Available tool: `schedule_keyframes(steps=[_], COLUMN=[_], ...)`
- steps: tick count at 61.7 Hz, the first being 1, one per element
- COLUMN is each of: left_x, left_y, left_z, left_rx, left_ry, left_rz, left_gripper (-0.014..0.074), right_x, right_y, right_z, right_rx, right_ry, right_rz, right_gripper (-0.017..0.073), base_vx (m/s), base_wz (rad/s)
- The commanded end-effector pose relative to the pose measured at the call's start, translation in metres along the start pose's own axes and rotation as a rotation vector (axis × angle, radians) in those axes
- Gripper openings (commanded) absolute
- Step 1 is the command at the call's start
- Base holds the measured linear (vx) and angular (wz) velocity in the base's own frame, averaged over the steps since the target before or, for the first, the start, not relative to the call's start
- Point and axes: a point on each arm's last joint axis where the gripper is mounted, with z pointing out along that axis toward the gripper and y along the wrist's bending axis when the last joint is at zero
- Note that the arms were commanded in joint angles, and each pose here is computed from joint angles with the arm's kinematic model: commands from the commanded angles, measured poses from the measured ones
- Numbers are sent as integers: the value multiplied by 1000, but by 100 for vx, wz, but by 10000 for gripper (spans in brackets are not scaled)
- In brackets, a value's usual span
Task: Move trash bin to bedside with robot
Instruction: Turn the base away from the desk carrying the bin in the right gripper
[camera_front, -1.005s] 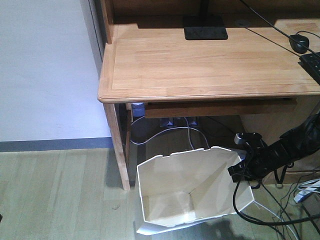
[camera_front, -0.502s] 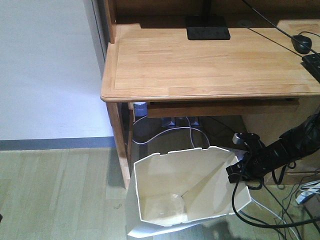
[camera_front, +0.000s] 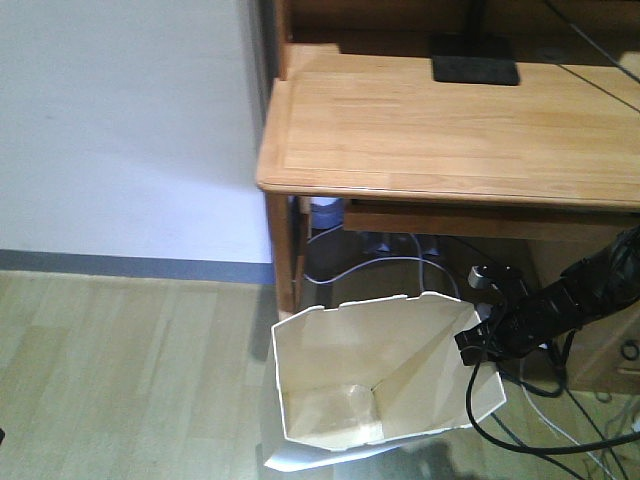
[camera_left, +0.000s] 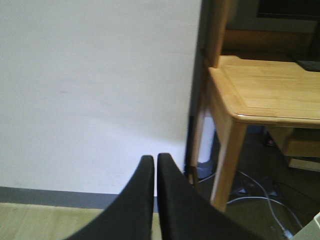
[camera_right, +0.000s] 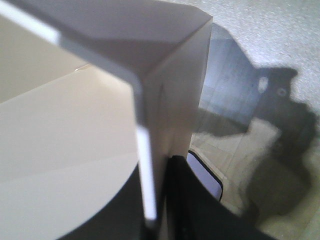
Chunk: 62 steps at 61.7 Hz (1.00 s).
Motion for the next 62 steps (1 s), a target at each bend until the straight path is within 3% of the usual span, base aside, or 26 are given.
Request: schedule_keyframes(steps=[1, 62], left_x=[-1, -1], left_y=[0, 0], left_z=[1, 1], left_rx=[10, 10], left_ry=[-64, -64], left_rz=[-9, -9], left_gripper=[-6, -6], right_x=[-16, -16], right_y=[24, 24], right_z=[-24, -24], right_rx=[-192, -195], right_ry=[-68, -67], right_rz=[0, -1], right_gripper=[-5, -5], base_vx=[-2, -1], base_wz=[39, 40])
